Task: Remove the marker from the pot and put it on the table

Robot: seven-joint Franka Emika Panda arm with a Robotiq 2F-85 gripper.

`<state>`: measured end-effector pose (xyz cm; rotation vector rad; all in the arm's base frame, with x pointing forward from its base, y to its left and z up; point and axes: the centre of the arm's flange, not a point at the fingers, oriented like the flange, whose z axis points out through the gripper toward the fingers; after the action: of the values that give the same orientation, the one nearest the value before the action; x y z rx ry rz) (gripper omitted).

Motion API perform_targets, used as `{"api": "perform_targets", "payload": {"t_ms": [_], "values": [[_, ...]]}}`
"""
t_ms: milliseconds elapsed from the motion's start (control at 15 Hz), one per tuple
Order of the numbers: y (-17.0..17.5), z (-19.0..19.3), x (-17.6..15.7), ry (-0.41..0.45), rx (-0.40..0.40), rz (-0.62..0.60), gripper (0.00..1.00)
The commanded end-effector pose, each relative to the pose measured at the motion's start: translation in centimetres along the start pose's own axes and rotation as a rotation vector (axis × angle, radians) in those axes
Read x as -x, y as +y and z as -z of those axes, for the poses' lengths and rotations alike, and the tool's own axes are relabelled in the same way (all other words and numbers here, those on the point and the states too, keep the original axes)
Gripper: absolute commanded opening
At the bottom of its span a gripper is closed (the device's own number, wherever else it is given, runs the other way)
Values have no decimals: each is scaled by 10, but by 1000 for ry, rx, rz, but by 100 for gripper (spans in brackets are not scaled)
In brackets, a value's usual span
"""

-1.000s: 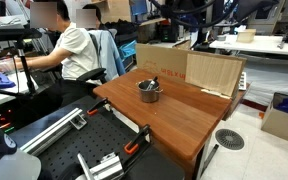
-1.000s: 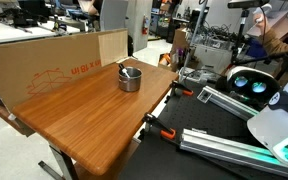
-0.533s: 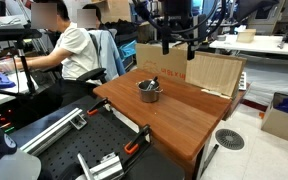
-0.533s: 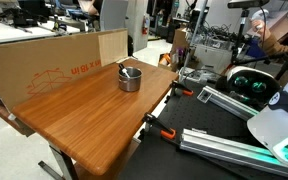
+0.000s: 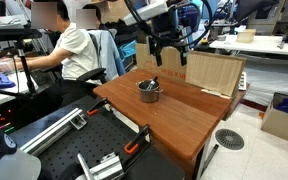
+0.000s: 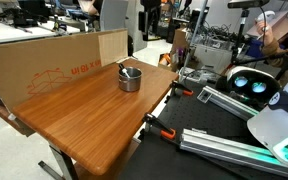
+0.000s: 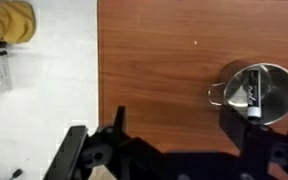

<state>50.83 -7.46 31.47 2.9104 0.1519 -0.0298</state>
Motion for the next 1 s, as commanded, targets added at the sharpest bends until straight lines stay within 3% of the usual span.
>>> {"api": "perform_targets", "payload": {"t_ms": [0,400,600,933], "values": [[-13,-15,-4,55,62,68,100],[-38,-41,-1,138,70,133,100],[-43,-46,3,190,-2,135,100],[-56,-54,6,192,-133,155,100]]}}
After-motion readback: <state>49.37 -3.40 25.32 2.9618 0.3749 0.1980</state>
